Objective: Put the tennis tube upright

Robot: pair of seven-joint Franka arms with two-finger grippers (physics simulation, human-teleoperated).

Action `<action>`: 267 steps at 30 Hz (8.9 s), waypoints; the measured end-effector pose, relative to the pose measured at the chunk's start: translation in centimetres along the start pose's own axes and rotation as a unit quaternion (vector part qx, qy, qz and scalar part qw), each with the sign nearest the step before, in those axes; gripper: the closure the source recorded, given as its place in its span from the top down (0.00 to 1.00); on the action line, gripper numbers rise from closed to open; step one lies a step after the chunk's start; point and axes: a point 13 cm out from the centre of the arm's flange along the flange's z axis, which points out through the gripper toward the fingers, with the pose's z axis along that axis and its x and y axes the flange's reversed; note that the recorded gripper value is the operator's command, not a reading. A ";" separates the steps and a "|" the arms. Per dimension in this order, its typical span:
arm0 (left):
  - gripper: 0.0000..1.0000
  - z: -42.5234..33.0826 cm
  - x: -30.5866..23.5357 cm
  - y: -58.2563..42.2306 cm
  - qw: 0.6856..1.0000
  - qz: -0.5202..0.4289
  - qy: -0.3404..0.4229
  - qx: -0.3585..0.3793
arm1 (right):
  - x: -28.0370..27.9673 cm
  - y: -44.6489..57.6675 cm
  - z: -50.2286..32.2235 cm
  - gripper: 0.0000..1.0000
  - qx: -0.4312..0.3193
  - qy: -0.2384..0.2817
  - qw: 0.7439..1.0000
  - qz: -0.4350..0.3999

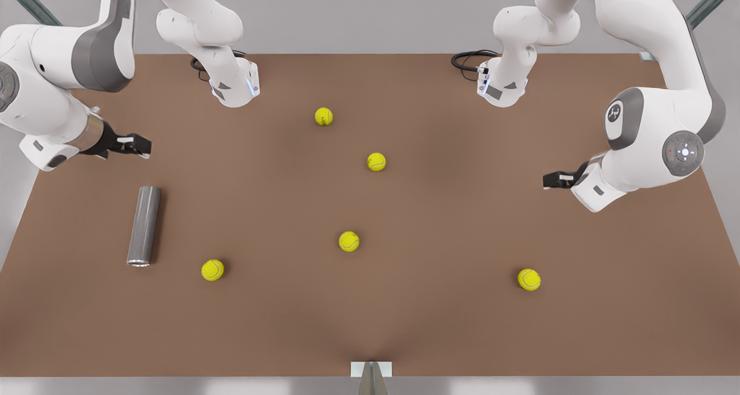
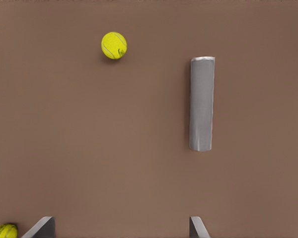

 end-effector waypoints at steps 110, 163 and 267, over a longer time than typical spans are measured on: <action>1.00 14.8 -2.5 -2.6 0.994 0.006 0.075 0.078 | -9.6 50.9 38.1 1.00 0.010 -0.069 0.744 -0.665; 1.00 34.9 -0.9 -38.7 0.925 0.057 0.147 0.345 | 2.9 12.7 -1.8 1.00 0.042 -0.001 0.980 -0.195; 0.21 11.6 -2.3 -33.8 0.958 0.099 -0.003 0.268 | 1.8 13.1 -3.3 1.00 0.038 -0.034 0.991 -0.122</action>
